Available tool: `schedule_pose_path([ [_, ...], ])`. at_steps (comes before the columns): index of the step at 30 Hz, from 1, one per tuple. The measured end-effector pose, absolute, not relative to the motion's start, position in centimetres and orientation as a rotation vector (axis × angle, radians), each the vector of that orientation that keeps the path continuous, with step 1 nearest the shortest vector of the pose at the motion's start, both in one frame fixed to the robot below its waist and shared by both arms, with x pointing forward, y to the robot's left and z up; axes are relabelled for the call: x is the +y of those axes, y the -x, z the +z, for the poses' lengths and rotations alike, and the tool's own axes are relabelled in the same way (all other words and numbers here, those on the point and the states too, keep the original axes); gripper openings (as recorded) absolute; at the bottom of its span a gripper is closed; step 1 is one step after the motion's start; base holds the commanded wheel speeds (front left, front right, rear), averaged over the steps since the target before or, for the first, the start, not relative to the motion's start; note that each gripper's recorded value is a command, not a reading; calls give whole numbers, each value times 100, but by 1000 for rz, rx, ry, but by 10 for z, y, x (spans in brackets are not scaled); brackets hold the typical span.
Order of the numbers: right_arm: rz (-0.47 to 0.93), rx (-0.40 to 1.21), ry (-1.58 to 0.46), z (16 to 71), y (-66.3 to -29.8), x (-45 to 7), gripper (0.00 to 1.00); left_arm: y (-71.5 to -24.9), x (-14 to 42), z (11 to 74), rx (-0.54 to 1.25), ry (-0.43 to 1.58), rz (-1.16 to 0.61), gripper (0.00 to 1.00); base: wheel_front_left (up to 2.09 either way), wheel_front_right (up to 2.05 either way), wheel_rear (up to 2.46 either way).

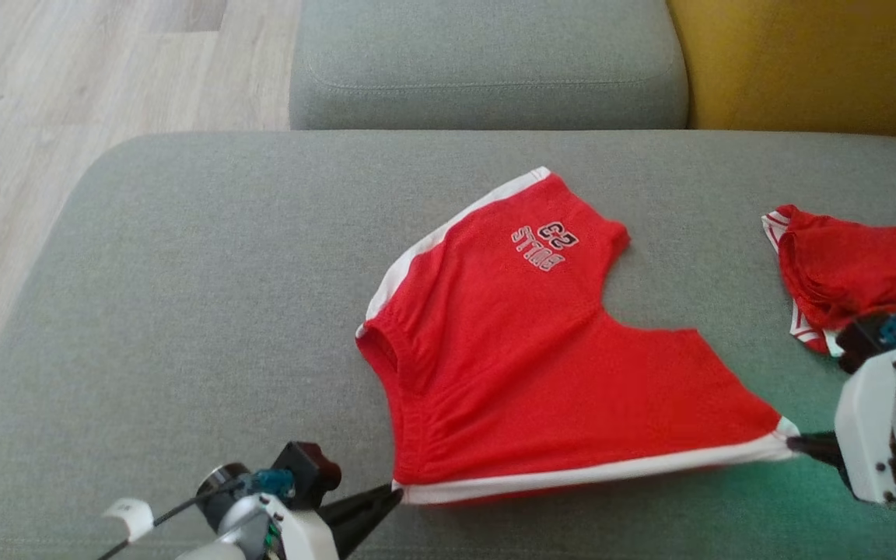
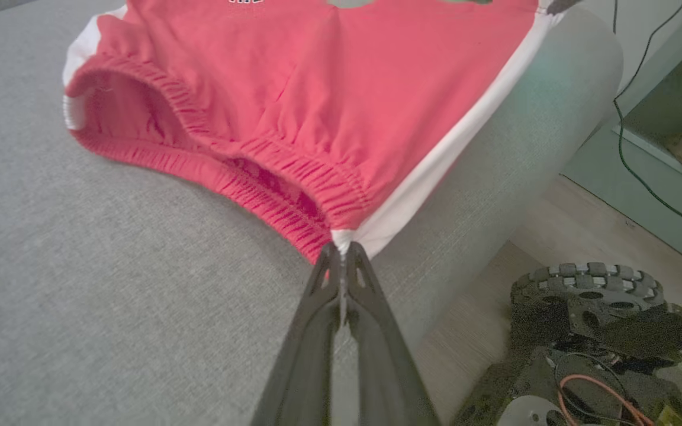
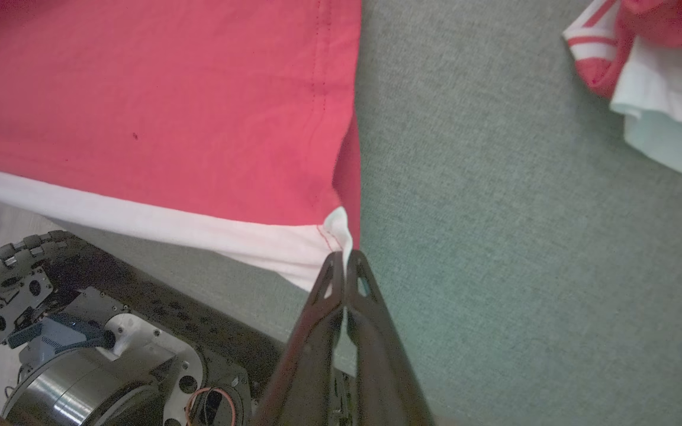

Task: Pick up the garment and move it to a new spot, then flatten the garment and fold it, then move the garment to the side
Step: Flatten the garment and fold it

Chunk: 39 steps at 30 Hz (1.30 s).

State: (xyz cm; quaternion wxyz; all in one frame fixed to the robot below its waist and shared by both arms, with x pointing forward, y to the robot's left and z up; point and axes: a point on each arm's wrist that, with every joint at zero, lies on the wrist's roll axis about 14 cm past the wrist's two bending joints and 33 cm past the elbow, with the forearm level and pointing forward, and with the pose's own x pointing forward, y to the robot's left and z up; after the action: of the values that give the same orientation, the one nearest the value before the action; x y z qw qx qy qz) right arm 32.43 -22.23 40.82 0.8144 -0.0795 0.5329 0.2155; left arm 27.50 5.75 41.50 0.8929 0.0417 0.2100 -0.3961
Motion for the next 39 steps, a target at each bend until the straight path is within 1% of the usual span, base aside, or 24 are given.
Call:
schedule_pose_path([
  [5,476,1159,127,412,-317,-221,0,-264,54,426,441,-35,-845,0,0,0,0],
  [9,490,1122,127,422,-332,-215,0,-267,58,433,427,-33,-825,0,0,0,0],
  [14,511,1033,136,450,-372,-200,0,-278,60,447,385,-18,-801,0,0,0,0],
  [19,549,957,148,477,-418,-176,0,-307,68,468,319,-15,-757,0,0,0,0],
  [23,553,934,174,487,-454,-165,0,-328,73,479,284,8,-720,0,0,0,0],
  [30,576,893,219,487,-514,-133,0,-365,78,474,292,28,-671,0,0,0,0],
  [31,582,883,228,485,-529,-124,0,-375,78,472,290,38,-657,0,0,0,0],
  [39,582,877,274,459,-574,-104,0,-415,98,454,311,63,-561,0,0,0,0],
])
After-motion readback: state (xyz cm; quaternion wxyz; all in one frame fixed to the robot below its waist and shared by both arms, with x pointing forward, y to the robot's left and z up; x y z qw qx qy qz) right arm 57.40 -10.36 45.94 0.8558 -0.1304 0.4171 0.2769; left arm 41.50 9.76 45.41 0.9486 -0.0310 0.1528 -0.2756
